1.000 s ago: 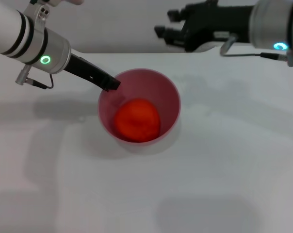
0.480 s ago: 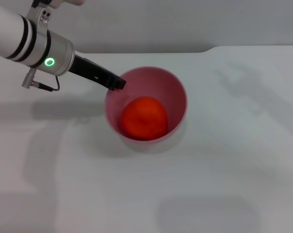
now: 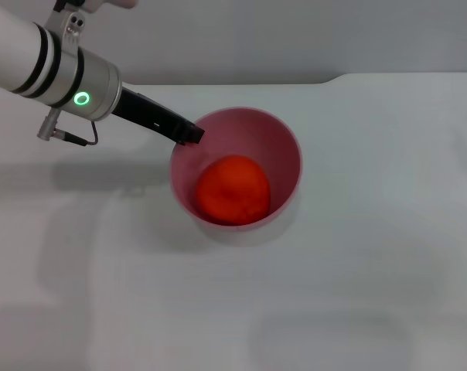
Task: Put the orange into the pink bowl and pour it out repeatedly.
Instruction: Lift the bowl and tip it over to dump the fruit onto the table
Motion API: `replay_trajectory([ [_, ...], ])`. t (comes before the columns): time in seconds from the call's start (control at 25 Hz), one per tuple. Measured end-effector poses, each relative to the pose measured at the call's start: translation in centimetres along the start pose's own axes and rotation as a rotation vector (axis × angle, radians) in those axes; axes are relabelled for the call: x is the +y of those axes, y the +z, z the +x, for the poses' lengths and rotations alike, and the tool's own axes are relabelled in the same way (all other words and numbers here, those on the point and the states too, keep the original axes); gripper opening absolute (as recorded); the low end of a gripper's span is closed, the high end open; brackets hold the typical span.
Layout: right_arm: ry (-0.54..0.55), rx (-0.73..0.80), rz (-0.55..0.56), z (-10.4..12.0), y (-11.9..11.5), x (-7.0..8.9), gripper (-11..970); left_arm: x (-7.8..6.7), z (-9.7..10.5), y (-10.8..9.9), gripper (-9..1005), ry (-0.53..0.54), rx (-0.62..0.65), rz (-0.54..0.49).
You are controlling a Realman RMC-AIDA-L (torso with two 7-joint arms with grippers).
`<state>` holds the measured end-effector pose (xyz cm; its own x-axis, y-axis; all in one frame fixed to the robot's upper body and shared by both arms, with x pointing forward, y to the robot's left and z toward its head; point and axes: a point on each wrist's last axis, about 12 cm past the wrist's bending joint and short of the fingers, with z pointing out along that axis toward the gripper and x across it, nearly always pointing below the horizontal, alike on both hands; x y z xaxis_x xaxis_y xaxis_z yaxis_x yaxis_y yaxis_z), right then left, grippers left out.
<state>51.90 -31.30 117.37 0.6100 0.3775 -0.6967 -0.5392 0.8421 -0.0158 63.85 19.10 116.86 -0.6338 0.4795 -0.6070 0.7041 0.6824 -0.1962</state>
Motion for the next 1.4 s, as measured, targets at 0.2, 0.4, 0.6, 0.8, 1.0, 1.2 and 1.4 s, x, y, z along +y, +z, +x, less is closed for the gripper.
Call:
replay_trajectory([
  [0.2,-0.016,-0.008,0.034,-0.3,-0.8,-0.6,437,0.0,0.0,0.0,43,-0.001,0.0,0.0],
  [0.4,-0.026,-0.012,0.053,-0.5,-1.2,-0.9,437,0.1,0.2,0.0,43,-0.005,0.001,0.0],
  [0.6,-0.027,-0.006,0.066,-0.5,-1.7,-1.0,437,0.1,0.5,0.2,43,-0.02,-0.005,0.005],
  [0.8,-0.029,-0.007,0.074,-0.6,-1.9,-1.1,437,0.1,0.5,0.2,43,-0.024,-0.002,0.01],
  [1.0,-0.029,-0.01,0.073,-0.6,-2.0,-1.1,437,0.1,0.6,0.2,43,-0.029,-0.003,0.011],
  [1.2,-0.027,-0.013,0.071,-0.6,-2.0,-1.0,437,0.1,0.5,0.2,43,-0.031,-0.009,0.012],
  [1.4,-0.025,-0.019,0.065,-0.6,-2.2,-1.0,437,0.0,0.5,0.2,43,-0.032,-0.011,0.014],
])
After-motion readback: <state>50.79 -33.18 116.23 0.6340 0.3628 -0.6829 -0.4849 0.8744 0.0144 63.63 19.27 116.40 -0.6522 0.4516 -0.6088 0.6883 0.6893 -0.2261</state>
